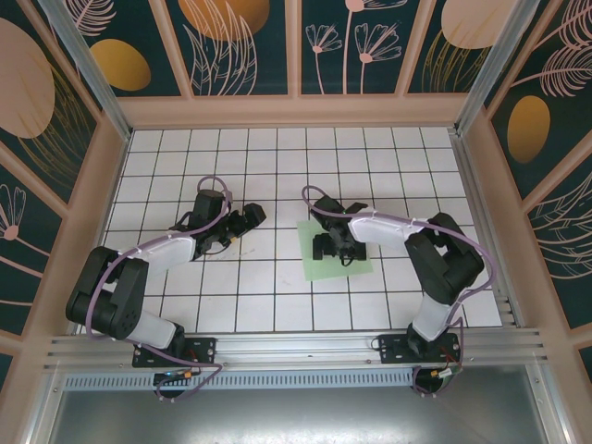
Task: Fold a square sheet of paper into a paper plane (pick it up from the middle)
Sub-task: First fold in half a square sheet of paper at the center of the table.
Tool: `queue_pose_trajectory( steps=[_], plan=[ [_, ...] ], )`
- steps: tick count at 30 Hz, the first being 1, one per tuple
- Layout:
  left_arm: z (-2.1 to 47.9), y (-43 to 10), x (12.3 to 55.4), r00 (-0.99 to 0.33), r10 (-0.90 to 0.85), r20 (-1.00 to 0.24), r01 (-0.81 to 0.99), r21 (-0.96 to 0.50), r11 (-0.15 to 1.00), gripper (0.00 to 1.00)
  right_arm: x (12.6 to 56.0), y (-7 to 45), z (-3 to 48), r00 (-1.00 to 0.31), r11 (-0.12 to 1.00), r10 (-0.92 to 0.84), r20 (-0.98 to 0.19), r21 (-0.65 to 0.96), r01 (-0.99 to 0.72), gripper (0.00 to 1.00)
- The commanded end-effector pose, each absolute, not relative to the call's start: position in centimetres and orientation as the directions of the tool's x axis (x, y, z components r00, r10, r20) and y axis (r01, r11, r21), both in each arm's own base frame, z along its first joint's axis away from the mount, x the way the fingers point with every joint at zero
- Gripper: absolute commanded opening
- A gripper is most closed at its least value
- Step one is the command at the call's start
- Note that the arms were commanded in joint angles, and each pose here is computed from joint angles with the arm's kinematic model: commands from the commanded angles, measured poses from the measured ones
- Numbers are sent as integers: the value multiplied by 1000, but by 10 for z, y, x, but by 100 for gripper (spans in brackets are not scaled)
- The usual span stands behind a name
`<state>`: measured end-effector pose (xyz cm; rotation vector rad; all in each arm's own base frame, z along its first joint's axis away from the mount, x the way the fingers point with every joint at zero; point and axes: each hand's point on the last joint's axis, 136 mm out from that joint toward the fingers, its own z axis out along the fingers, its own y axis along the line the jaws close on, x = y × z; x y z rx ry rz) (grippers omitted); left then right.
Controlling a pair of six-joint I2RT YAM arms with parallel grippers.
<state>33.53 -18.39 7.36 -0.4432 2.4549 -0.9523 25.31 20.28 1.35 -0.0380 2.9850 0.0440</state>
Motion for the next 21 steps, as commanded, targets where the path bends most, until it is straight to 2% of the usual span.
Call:
queue_pose_trajectory(
  steps=[1, 6, 10, 15, 17, 21],
  plan=[
    [82, -189, 335, -836, -453, -310, -107, -718, 688, 99, 242, 193, -4, -994, 1000, -11, -109, -19, -9, 91],
    [82, -188, 333, -835, -458, -305, -111, -721, 684, 99, 238, 189, -14, -996, 999, -9, -94, -34, -6, 77],
    [85, -187, 332, -828, -476, -298, -123, -731, 671, 99, 249, 205, 2, -989, 999, -1, -146, 47, -8, 61],
    [95, -189, 333, -812, -511, -283, -127, -768, 628, 99, 277, 257, 55, -960, 933, 46, -275, 356, -58, 44],
    [102, -193, 333, -810, -521, -271, -113, -799, 591, 99, 285, 282, 82, -949, 846, 80, -305, 524, -97, 39],
    [119, -200, 331, -812, -525, -254, -68, -853, 517, 98, 294, 312, 122, -948, 641, 130, -290, 754, -143, 36]
  ],
)
